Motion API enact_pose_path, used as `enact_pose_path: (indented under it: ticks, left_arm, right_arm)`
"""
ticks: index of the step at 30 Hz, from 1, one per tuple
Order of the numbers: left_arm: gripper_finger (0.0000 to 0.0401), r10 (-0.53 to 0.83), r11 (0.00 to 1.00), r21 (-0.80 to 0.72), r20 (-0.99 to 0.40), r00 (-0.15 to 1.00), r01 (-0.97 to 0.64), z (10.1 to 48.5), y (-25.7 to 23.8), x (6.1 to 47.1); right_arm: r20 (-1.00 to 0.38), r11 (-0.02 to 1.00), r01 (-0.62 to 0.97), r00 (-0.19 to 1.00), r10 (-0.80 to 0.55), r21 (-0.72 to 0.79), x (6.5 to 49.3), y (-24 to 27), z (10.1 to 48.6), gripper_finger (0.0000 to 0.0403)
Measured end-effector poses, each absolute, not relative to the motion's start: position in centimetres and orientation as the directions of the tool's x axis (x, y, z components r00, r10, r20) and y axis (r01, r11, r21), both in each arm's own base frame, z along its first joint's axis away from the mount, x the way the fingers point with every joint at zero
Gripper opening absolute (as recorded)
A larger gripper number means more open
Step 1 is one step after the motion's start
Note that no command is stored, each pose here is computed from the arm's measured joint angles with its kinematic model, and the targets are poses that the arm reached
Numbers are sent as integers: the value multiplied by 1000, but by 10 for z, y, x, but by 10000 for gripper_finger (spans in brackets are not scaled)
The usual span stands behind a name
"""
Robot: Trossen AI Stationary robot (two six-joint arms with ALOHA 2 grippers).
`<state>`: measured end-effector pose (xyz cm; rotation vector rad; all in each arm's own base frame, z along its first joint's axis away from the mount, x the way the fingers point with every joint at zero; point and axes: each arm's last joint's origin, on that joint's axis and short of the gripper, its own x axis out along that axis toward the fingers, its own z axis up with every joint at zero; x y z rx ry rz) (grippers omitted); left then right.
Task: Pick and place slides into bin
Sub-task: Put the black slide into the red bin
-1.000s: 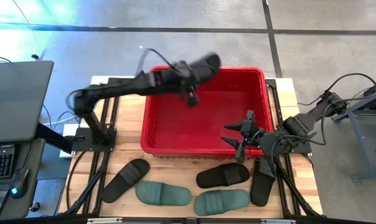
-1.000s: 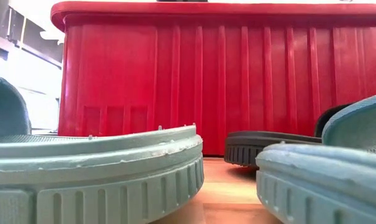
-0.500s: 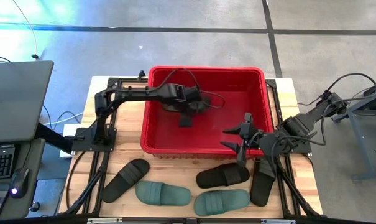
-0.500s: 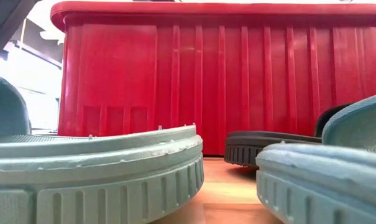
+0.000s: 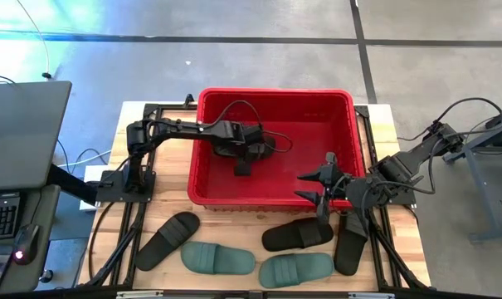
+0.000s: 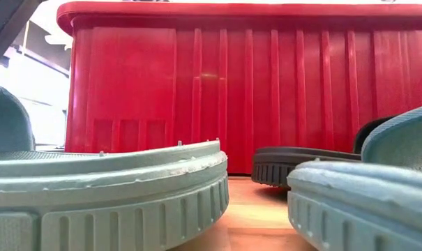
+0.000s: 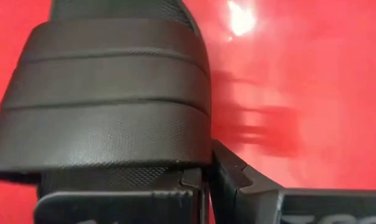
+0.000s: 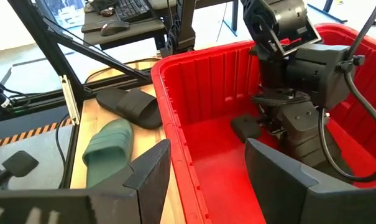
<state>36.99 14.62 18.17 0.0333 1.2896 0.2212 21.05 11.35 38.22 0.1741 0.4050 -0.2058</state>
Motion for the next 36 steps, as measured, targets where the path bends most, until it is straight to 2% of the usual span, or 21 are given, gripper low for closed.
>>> enact_pose_path:
  ticks: [7, 18, 23, 29, 33, 36]
  left_arm:
    - [36, 152, 977, 101, -949, 277, -190, 174, 155, 364]
    - [145, 24, 991, -17, -950, 311, -130, 193, 157, 367]
    - [175, 18, 995, -13, -953, 301, -104, 226, 159, 372]
    - [180, 55, 997, 34, -945, 324, -71, 292, 159, 374]
    - [171, 77, 997, 77, -909, 410, -18, 345, 148, 374]
    - [164, 84, 993, 114, -857, 509, 28, 383, 132, 374]
  right_arm:
    - [-407, 966, 230, 899, -164, 119, 210, 113, 382, 197]
    - [-403, 965, 238, 898, -174, 113, 210, 113, 382, 197]
    - [-400, 964, 238, 900, -174, 116, 211, 113, 383, 197]
    - [-390, 962, 253, 900, -193, 107, 211, 113, 383, 197]
    - [-404, 940, 259, 902, -153, 224, 211, 114, 383, 197]
    - [-449, 904, 221, 893, -36, 365, 210, 117, 381, 197]
